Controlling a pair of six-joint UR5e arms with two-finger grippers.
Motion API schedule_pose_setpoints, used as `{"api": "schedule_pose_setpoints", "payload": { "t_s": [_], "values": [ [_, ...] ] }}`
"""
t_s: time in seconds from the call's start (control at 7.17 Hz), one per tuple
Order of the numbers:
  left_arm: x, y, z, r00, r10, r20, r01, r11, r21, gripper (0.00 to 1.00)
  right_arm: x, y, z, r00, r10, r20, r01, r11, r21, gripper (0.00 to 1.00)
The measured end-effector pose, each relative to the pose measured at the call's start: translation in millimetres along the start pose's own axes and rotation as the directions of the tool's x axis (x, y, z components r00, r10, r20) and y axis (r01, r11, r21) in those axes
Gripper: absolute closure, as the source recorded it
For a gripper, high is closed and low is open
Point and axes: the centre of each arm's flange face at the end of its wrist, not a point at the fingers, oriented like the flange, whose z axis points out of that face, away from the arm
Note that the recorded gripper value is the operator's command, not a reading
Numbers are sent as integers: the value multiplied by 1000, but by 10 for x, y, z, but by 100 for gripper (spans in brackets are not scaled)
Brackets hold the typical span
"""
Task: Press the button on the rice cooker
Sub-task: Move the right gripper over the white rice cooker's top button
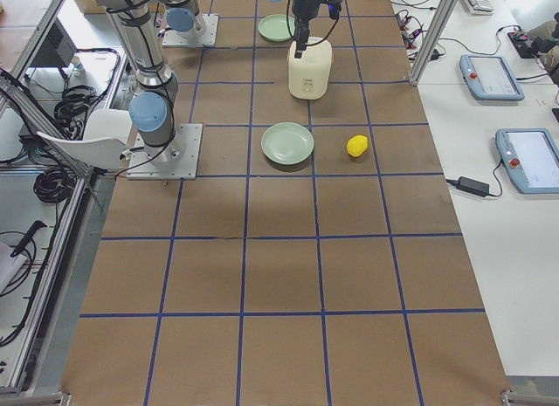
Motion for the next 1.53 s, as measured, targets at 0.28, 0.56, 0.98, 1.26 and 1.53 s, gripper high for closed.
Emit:
{"api": "schedule_pose_setpoints", "payload": {
  "t_s": [0.28,0.56,0.98,1.26,1.53],
  "values": [
    [0,0,0,1000,0,0,0,1000,0,0,-1,-2,-12,1000,1,0,-1,1000,4,0],
    [0,0,0,1000,0,0,0,1000,0,0,-59,-86,-50,1000,-1,17,1,1000,19,0],
    [1,0,0,1000,0,-1,0,1000,0,0,-372,-242,-16,994,-2,107,-5,998,64,21],
    [1,-1,0,1000,0,-1,0,1000,0,0,-957,-493,323,992,40,119,-50,995,82,66],
    [0,0,0,1000,0,0,0,1000,0,0,-1420,-684,752,991,55,118,-63,996,67,87]
  ]
}}
